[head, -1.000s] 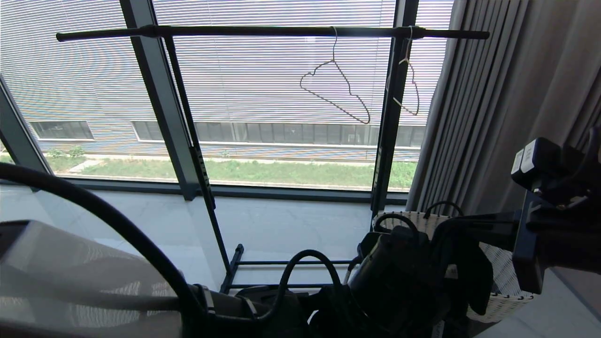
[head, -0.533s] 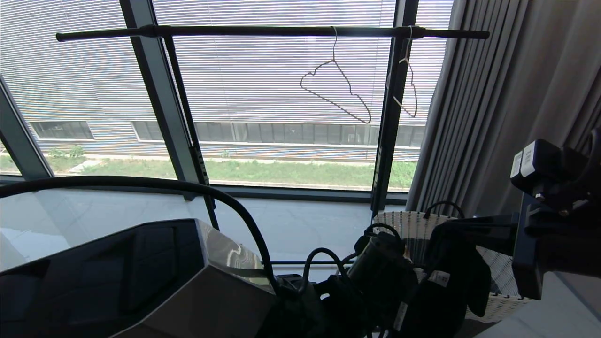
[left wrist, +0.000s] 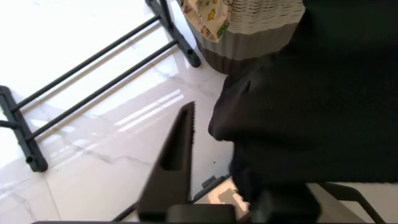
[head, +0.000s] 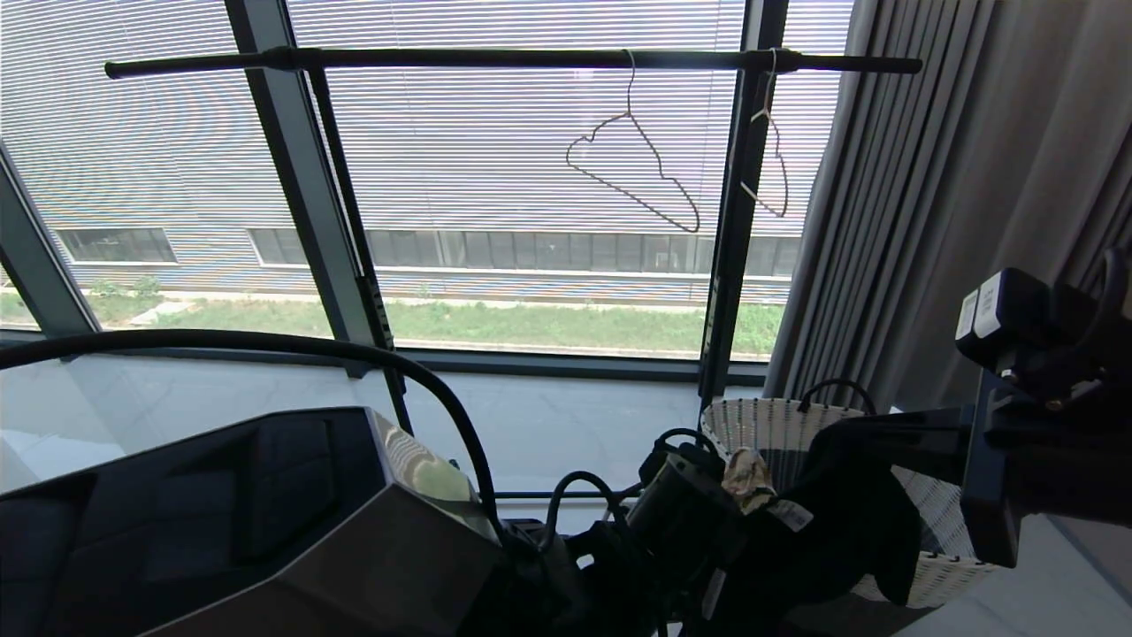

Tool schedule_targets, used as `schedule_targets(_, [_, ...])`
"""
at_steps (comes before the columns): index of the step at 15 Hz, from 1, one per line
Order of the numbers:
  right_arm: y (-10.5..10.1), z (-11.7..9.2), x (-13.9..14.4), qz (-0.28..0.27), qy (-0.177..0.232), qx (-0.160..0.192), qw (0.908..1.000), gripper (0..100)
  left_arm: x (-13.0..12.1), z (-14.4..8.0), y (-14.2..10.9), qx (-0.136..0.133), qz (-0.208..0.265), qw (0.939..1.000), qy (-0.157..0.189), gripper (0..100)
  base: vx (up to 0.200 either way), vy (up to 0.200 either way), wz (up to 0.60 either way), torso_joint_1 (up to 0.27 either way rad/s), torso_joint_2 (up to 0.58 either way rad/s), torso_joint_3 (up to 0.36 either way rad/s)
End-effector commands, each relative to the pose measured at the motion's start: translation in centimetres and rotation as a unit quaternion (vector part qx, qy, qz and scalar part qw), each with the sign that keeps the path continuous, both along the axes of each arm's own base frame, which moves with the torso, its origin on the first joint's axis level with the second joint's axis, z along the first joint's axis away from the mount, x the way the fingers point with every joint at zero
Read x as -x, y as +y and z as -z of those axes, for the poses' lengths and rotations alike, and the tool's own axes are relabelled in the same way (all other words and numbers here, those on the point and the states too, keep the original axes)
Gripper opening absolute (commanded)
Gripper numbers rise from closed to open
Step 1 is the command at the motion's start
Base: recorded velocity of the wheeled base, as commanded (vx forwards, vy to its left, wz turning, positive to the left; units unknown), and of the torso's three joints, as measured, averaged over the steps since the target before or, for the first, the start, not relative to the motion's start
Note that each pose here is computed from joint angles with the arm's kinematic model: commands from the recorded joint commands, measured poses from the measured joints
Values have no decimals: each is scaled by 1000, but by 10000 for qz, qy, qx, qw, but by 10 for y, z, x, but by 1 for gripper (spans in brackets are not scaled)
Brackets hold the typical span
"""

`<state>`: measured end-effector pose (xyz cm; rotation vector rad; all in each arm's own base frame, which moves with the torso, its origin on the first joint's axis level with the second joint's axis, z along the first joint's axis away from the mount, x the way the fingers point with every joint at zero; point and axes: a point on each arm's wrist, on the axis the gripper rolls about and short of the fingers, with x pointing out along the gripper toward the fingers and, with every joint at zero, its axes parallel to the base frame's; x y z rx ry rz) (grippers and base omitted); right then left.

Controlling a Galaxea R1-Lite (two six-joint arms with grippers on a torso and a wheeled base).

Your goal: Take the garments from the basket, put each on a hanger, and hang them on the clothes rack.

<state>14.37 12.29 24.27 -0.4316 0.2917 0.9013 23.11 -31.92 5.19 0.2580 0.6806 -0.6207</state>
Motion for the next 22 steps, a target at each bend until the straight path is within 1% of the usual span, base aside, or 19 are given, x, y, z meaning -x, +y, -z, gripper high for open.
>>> schedule_targets(1, [1, 5, -6, 73, 116, 61, 9999, 0, 10, -10, 15, -175, -146, 9996, -164, 0, 0, 0, 0, 0, 0, 0])
schedule_targets(2, [3, 10, -9, 121, 273, 84, 9995, 0, 17, -18, 28, -232, -159, 9993, -227, 0, 0, 0, 0, 0, 0, 0])
schedule_targets(3, [6, 15, -12, 154, 397, 107, 9990, 0, 24, -36, 42, -44, -189, 9993, -332, 0, 0, 0, 0, 0, 0, 0])
schedule_targets(4, [9, 18, -15, 147, 456, 156, 9987, 0, 32, -64, 58, 251, -228, 9980, -533, 0, 0, 0, 0, 0, 0, 0])
schedule_targets(5, [13, 21, -19, 132, 473, 172, 9986, 0, 43, -93, 76, 563, -224, 9955, -734, 0, 0, 0, 0, 0, 0, 0])
schedule_targets(6, [17, 22, -23, 115, 403, 114, 9991, 0, 53, -112, 96, 702, -223, 9940, -804, 0, 0, 0, 0, 0, 0, 0])
schedule_targets(7, [21, 24, -25, 71, 331, 47, 9994, 0, 67, -131, 121, 735, -239, 9938, -795, 0, 0, 0, 0, 0, 0, 0])
schedule_targets(8, [25, 23, -26, 14, 235, -28, 9997, 0, 79, -146, 142, 754, -259, 9938, -769, 0, 0, 0, 0, 0, 0, 0])
schedule_targets(9, [30, 20, -24, -87, 154, -96, 9998, 0, 88, -160, 159, 835, -283, 9929, -795, 0, 0, 0, 0, 0, 0, 0])
schedule_targets(10, [35, 16, -22, -189, 67, -169, 9997, 0, 95, -174, 173, 855, -268, 9917, -918, 0, 0, 0, 0, 0, 0, 0])
schedule_targets(11, [37, 12, -21, -220, -11, -209, 9995, 0, 98, -183, 182, 810, -287, 9905, -1070, 0, 0, 0, 0, 0, 0, 0])
schedule_targets(13, [38, 4, -21, 126, -227, -174, 9995, 0, 102, -197, 189, 797, -188, 9878, -1322, 0, 0, 0, 0, 0, 0, 0])
schedule_targets(15, [35, -6, -19, 305, -404, -255, 9984, 0, 101, -210, 188, 575, -7, 9863, -1548, 0, 0, 0, 0, 0, 0, 0])
schedule_targets(17, [27, -19, -18, 442, -551, -376, 9968, 0, 97, -229, 183, 253, 275, 9819, -1856, 0, 0, 0, 0, 0, 0, 0])
schedule_targets(18, [22, -30, -18, 512, -630, -448, 9957, 0, 95, -240, 181, 149, 365, 9796, -1970, 0, 0, 0, 0, 0, 0, 0])
schedule_targets(20, [15, -55, -17, 608, -723, -547, 9940, 0, 92, -256, 176, 93, 456, 9768, -2090, 0, 0, 0, 0, 0, 0, 0])
schedule_targets(21, [13, -67, -18, 655, -802, -619, 9927, 0, 92, -260, 174, 93, 522, 9754, -2140, 0, 0, 0, 0, 0, 0, 0])
schedule_targets(22, [12, -72, -17, 655, -828, -647, 9923, 0, 93, -260, 174, 99, 557, 9748, -2158, 0, 0, 0, 0, 0, 0, 0])
